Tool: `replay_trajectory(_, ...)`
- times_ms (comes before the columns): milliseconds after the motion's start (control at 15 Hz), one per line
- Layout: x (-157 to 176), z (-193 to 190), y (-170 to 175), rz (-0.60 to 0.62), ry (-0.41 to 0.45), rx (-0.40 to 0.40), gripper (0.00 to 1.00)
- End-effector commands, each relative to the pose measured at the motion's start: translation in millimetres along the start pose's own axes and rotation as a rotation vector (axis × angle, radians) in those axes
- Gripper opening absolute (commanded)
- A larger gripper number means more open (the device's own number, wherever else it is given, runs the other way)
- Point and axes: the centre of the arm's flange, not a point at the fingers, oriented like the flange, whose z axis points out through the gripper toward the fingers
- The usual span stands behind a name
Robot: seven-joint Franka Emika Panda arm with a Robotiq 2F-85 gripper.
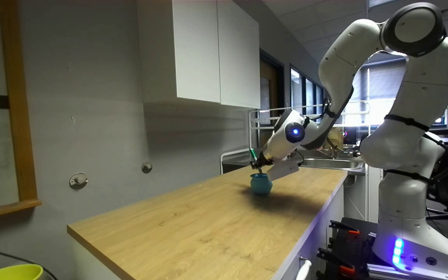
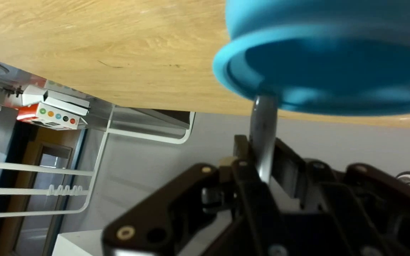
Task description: Pick up the marker and place it in the cup
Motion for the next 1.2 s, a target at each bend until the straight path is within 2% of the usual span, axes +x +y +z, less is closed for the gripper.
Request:
replay_trajectory(0,-15.8,9.8,-11.8,0.005,-0.049,0.026,0.05)
replay_trajectory(267,-15.6,-0.6,-20.0,0.025,-0.073,0.047,0.05)
replay_trajectory(333,-13.3,-4.1,-21.0,0.030,-0.071,0.051,0.42)
replay_trajectory(533,-3.2,-12.8,-24.4,0.038,-0.067,0.069,0.57)
replay_trajectory(867,16.6,-18.2,-23.5,0.049,-0.045,0.081,0.95)
replay_trajectory(933,20.2,-18.9,-22.6,0.052,-0.042,0.082,1.00)
replay_trajectory(1133,28.7,-18.1,-18.5,0.065,-0.034,0.082,1.00)
